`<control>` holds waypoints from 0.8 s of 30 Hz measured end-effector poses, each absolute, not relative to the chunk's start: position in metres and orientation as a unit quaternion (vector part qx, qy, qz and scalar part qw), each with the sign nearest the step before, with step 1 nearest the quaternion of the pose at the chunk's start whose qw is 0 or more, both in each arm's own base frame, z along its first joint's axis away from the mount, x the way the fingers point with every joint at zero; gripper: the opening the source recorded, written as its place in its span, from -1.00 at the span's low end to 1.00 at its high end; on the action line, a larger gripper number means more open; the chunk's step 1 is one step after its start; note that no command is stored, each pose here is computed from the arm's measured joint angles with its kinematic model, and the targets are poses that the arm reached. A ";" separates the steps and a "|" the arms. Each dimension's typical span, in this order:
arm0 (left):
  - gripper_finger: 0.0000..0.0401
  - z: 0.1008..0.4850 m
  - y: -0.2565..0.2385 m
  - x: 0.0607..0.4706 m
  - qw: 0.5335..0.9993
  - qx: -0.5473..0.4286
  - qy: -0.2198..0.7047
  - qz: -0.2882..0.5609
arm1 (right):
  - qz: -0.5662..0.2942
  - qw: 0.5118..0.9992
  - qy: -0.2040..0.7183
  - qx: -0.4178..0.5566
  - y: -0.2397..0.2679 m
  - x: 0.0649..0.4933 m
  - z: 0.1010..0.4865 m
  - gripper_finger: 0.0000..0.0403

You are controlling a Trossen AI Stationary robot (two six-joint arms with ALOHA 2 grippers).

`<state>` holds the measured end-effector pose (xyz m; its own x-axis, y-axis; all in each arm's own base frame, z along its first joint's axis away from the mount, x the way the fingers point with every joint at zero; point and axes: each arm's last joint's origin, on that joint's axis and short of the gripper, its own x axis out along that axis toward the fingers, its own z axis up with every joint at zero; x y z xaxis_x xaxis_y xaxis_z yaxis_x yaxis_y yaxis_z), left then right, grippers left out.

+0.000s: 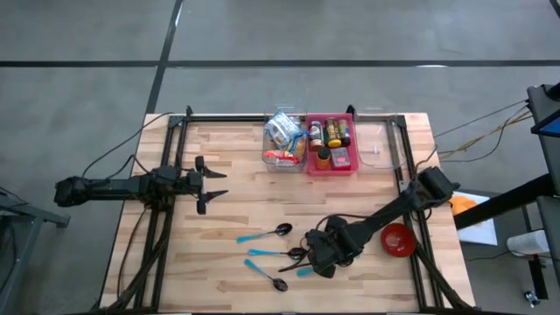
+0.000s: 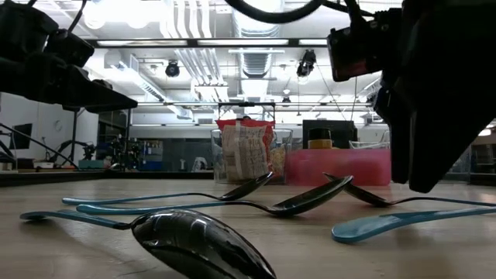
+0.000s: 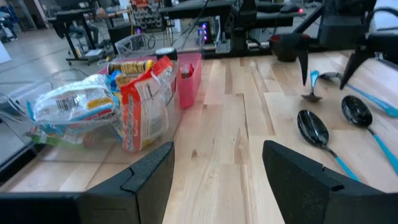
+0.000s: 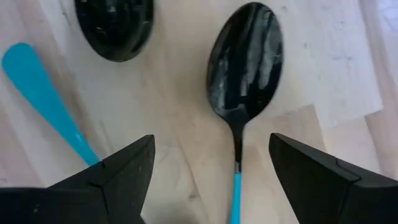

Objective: Pick & Place Food Item
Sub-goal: Put the blue spoon into the right transparent bin

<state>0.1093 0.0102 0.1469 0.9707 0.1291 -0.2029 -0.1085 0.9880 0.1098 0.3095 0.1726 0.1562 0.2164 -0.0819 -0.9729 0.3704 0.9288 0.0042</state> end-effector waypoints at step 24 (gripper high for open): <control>0.22 0.147 0.010 0.109 0.991 0.050 0.108 0.060 | -0.148 0.741 0.631 0.176 0.146 0.302 0.136 0.55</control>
